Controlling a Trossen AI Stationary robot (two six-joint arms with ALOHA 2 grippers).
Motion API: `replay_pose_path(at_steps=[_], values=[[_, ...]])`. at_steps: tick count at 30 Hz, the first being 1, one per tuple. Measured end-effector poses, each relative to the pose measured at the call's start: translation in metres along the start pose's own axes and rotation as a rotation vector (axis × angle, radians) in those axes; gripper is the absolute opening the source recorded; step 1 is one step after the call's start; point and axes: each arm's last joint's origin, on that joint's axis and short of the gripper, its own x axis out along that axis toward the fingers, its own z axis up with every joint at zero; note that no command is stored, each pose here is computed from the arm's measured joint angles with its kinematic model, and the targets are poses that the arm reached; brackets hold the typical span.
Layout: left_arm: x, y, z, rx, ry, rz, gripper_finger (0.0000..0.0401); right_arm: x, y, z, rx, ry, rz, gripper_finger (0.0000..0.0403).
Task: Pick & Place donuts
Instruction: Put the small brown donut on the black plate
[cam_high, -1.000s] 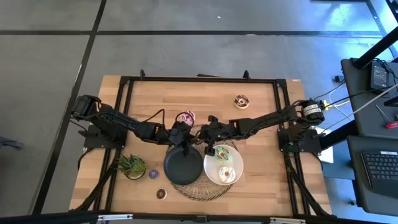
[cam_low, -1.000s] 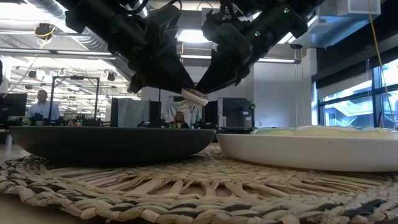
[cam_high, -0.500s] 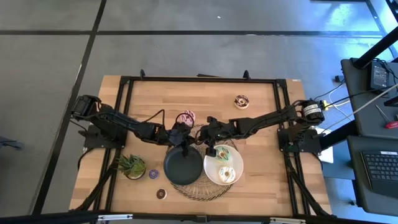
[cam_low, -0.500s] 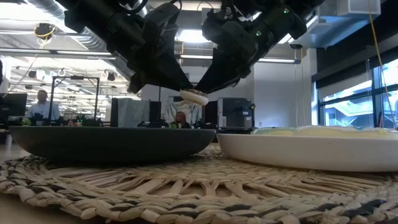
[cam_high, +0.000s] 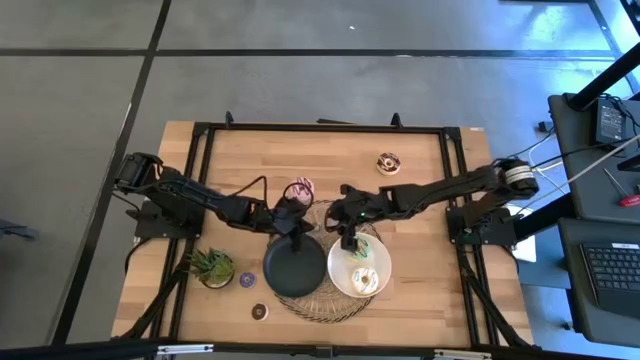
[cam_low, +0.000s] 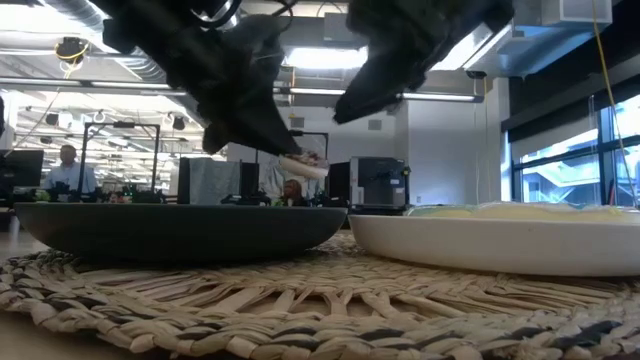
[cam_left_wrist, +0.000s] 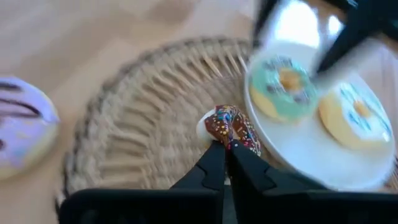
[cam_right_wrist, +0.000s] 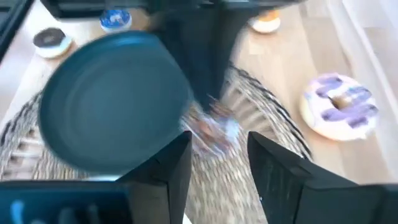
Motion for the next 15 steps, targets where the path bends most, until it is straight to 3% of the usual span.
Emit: replay_pose_path(at_steps=[4, 9, 12, 15], values=[[-0.001, -0.001, -0.006, -0.013, 0.107, -0.067, 0.0009, -0.019, 0.000, 0.000, 0.003, 0.036, -0.021, 0.0162], [-0.007, -0.009, -0.018, 0.014, 0.254, -0.175, 0.0006, -0.028, 0.003, -0.004, -0.002, 0.078, -0.131, 0.0163], [-0.014, -0.012, -0.024, 0.010, 0.307, -0.172, 0.0006, -0.028, 0.003, -0.007, -0.010, 0.080, -0.181, 0.0163], [-0.020, -0.012, -0.031, -0.001, 0.325, -0.093, 0.0006, -0.027, 0.003, -0.009, 0.010, 0.080, -0.189, 0.0163]])
